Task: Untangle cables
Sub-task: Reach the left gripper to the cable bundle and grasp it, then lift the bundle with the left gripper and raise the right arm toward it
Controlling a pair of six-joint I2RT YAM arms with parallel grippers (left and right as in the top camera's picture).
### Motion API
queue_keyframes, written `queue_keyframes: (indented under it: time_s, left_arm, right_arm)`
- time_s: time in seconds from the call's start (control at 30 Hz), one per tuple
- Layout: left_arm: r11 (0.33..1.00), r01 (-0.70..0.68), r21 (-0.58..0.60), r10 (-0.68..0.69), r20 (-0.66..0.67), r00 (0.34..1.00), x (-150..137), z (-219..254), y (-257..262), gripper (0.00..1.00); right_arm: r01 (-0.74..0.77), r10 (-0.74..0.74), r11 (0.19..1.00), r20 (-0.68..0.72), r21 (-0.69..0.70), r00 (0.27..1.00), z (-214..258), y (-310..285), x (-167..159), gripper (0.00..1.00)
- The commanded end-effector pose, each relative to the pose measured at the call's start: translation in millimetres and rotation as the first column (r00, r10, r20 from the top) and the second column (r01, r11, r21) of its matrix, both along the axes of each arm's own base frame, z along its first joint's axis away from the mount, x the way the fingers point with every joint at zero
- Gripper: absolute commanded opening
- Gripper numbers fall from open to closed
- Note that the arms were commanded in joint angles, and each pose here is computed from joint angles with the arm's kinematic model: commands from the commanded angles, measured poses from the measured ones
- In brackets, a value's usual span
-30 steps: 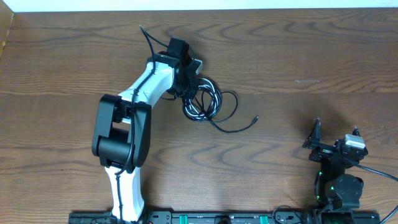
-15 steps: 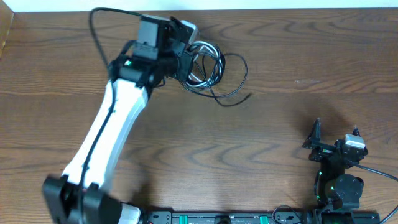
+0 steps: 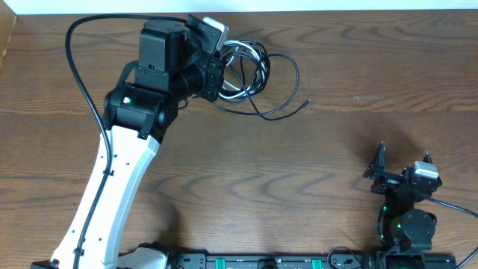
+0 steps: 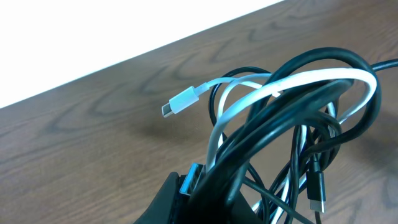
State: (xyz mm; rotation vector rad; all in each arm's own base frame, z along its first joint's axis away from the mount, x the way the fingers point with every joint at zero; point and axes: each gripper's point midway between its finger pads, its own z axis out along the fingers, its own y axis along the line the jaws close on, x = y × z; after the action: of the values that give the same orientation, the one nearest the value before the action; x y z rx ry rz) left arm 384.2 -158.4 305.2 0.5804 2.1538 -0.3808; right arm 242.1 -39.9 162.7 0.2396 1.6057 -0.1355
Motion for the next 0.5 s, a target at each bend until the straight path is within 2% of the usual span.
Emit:
queue_keyframes:
  time_s: [0.0, 0.33, 0.47]
  left_arm:
    - [1.0, 0.015, -0.016, -0.015, 0.025, 1.0, -4, 14, -2, 0.07]
    - [1.0, 0.017, -0.009, -0.017, 0.032, 0.999, -3, 14, -2, 0.08]
    - [1.0, 0.018, -0.009, -0.018, 0.038, 0.999, -2, 15, -2, 0.07]
  right_arm:
    - [0.011, -0.011, 1.0, 0.004, 0.012, 1.0, 0, -2, -1, 0.99]
    - [0.016, -0.016, 1.0, 0.008, 0.011, 1.0, 1, -3, -1, 0.99]
    - [0.016, -0.018, 1.0, 0.103, 0.023, 0.994, 23, -4, -1, 0.99]
